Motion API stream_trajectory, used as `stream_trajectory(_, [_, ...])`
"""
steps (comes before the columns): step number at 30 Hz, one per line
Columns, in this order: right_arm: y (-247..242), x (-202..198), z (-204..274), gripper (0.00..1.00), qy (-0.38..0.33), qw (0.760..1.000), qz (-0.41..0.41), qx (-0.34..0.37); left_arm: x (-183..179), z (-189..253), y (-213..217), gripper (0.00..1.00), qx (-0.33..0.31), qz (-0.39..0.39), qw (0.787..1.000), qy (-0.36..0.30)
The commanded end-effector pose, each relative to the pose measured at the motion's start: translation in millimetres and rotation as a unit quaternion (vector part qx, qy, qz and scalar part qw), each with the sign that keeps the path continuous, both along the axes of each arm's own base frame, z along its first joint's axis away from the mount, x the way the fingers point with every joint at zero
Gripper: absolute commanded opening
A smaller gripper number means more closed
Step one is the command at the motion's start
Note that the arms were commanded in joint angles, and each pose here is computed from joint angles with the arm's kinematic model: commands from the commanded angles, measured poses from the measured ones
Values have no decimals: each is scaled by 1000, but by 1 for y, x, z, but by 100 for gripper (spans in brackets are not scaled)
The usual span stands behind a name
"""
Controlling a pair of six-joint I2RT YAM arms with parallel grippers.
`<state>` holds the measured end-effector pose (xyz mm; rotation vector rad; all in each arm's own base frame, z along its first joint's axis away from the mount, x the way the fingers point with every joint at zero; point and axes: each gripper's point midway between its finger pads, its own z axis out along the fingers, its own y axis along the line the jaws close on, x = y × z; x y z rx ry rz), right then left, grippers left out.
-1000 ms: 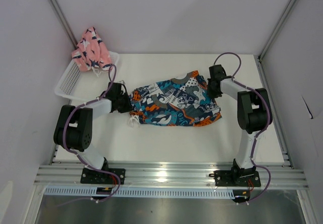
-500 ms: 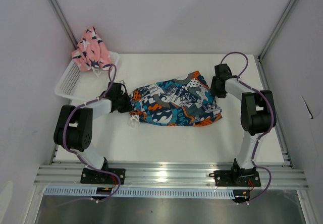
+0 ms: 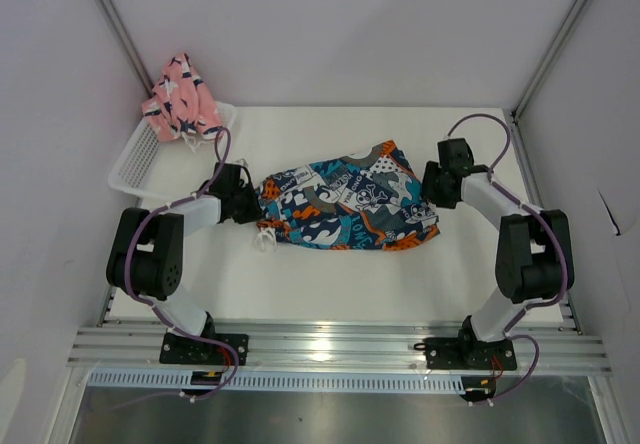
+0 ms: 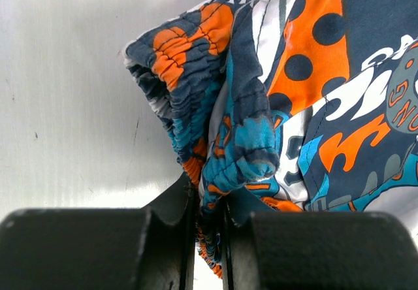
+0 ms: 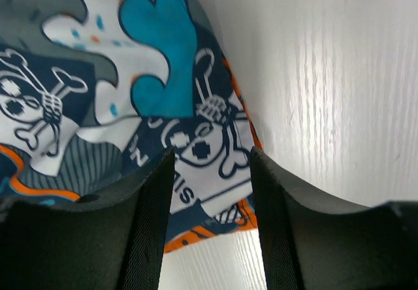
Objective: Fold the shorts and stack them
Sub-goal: Fold the shorts
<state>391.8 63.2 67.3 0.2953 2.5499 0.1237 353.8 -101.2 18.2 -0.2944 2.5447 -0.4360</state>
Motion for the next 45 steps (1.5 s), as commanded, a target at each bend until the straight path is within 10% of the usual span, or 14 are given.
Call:
stream_trajectory(1, [3, -29, 0, 52, 16, 1000, -8, 25, 6, -1, 8, 0, 17, 14, 1000, -1])
stream_trajectory(18, [12, -40, -25, 50, 20, 996, -50, 69, 5, 1, 12, 0, 22, 23, 999, -6])
stream_trajectory(25, [-3, -40, -30, 0, 25, 996, -74, 39, 4, 0, 12, 0, 23, 23, 999, -4])
stream_trajectory(36, [-39, -60, -29, 0, 29, 991, -132, 0, 5, -1, 13, 0, 24, 27, 999, -3])
stream_trajectory(40, [-31, -65, -29, 37, 36, 993, -111, 17, 5, -1, 13, 0, 23, 27, 999, -3])
stream_trajectory(45, [-12, -61, 8, 46, -10, 996, -72, 57, 5, 1, 9, 0, 12, 25, 1000, -4])
